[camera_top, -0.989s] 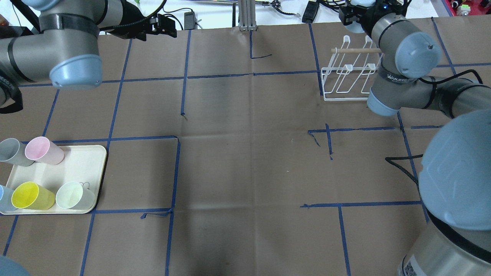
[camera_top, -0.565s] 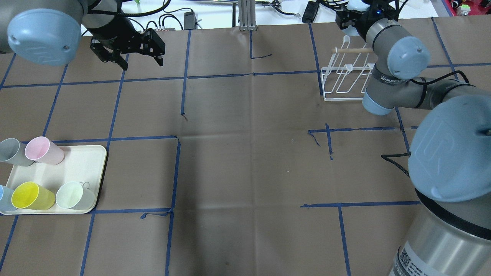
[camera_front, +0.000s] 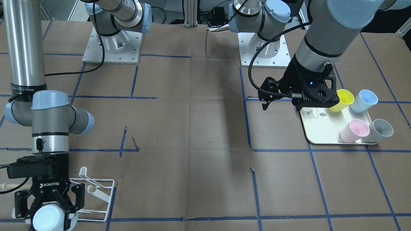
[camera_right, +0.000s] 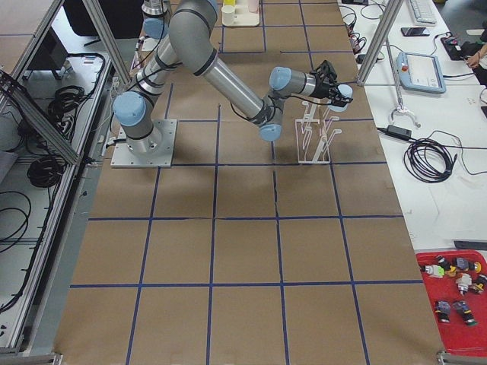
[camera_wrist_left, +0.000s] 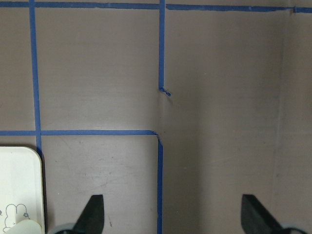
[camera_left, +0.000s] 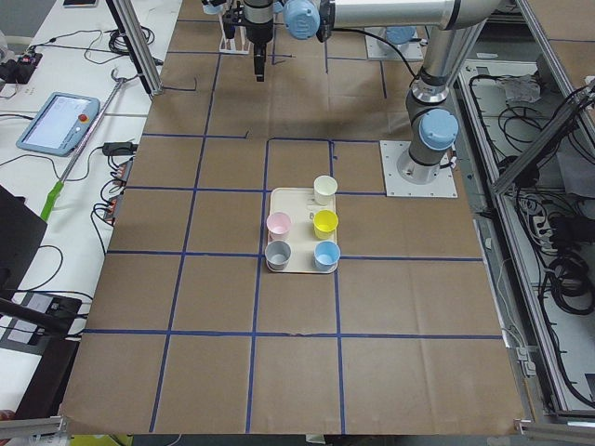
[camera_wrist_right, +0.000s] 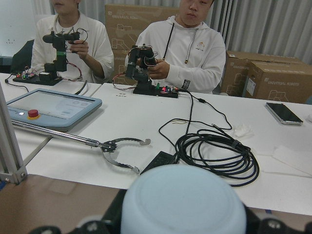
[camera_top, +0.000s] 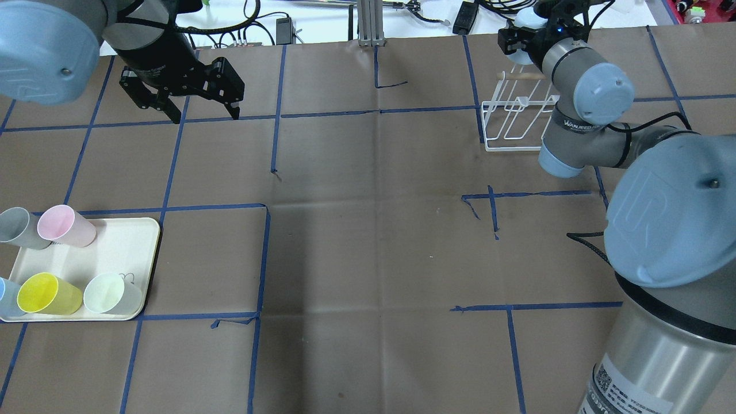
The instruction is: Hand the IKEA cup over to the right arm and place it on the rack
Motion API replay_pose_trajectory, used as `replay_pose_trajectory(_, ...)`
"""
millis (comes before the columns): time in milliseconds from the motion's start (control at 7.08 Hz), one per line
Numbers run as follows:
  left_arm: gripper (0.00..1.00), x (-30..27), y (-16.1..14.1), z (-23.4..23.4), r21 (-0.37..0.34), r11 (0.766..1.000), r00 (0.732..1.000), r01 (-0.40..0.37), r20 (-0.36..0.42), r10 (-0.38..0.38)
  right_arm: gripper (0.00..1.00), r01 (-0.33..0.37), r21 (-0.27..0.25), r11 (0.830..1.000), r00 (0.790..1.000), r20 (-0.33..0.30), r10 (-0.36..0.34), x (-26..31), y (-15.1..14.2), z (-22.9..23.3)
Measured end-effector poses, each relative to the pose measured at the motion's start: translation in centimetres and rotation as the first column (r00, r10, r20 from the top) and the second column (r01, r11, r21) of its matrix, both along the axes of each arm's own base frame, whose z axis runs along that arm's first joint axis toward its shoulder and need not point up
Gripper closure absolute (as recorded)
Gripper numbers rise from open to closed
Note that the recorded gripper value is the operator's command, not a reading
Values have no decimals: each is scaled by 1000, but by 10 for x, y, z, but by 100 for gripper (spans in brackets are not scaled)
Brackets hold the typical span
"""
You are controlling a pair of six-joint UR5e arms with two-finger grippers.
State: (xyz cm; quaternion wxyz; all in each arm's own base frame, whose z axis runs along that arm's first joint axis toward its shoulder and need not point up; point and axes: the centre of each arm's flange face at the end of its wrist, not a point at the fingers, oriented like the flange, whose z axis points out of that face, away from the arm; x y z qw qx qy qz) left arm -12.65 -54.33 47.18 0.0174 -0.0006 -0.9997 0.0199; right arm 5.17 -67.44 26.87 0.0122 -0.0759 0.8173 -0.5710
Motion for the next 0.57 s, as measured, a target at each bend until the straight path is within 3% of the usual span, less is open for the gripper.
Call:
replay_pose_trajectory(141, 1, -4, 12, -2, 6, 1000, 1000, 11, 1, -11, 45, 0, 4, 1000, 1000, 2, 0, 1, 0, -2)
replay_pose_trajectory(283, 1, -5, 27, -9, 19, 999, 1000, 26, 2, -26, 2, 0, 7, 1000, 1000, 4, 0, 1, 1, -2)
replay_pose_trajectory(565, 1, 9, 51, -25, 45, 999, 1000, 20, 3, -20, 0, 6, 9, 1000, 1000, 28, -6, 2, 1, -2)
